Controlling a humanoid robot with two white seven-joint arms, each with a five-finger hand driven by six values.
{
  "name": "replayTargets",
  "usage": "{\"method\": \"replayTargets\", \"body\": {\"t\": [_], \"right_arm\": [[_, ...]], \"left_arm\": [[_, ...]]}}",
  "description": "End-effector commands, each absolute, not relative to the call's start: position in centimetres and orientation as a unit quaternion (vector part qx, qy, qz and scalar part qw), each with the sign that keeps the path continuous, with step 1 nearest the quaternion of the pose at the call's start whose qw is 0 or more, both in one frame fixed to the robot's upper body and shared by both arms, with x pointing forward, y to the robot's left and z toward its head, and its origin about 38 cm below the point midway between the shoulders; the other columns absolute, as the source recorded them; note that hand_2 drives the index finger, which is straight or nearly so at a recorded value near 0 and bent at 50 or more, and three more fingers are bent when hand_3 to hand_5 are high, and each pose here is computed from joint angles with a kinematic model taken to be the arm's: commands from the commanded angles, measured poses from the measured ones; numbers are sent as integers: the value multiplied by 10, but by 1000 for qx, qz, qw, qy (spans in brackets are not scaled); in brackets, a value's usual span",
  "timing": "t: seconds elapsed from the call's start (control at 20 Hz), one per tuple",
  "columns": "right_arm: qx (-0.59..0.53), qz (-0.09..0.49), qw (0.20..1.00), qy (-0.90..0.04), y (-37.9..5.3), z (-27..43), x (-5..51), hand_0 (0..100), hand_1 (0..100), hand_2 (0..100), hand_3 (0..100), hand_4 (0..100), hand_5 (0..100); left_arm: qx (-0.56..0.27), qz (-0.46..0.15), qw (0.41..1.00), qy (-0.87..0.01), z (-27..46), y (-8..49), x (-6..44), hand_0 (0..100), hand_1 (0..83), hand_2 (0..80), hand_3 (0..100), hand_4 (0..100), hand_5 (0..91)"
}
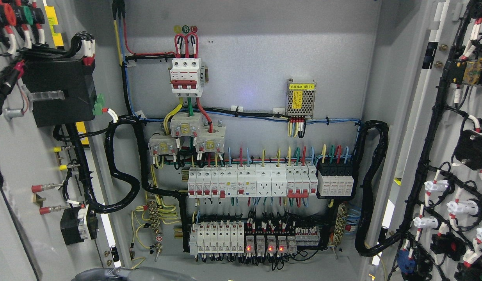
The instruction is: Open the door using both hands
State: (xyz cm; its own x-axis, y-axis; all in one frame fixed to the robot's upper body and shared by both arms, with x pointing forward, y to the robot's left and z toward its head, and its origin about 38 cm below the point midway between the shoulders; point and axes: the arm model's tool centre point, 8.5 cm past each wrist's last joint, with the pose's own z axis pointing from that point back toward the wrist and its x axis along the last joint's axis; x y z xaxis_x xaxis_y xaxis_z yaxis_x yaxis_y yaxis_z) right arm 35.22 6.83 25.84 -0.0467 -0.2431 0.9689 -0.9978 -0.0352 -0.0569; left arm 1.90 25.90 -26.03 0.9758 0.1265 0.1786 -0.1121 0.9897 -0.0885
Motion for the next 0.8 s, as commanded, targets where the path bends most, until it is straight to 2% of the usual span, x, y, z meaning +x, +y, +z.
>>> {"method": "replayTargets", "body": {"t": [0.0,0.15,0.75], "right_arm": [[569,472,401,-540,100,258,327,265,0,0,0,0,0],[558,458,419,-551,101,257,333,266,0,0,0,0,0],[554,486,404,-541,112,263,324,266,0,0,0,0,0]], "left_arm": [[-58,59,990,-115,-260,240,42,0,0,0,0,0,0],[-58,59,990,-115,-260,240,42,0,0,0,0,0,0],[-57,58,990,-115,-260,241,42,0,0,0,0,0,0]]}}
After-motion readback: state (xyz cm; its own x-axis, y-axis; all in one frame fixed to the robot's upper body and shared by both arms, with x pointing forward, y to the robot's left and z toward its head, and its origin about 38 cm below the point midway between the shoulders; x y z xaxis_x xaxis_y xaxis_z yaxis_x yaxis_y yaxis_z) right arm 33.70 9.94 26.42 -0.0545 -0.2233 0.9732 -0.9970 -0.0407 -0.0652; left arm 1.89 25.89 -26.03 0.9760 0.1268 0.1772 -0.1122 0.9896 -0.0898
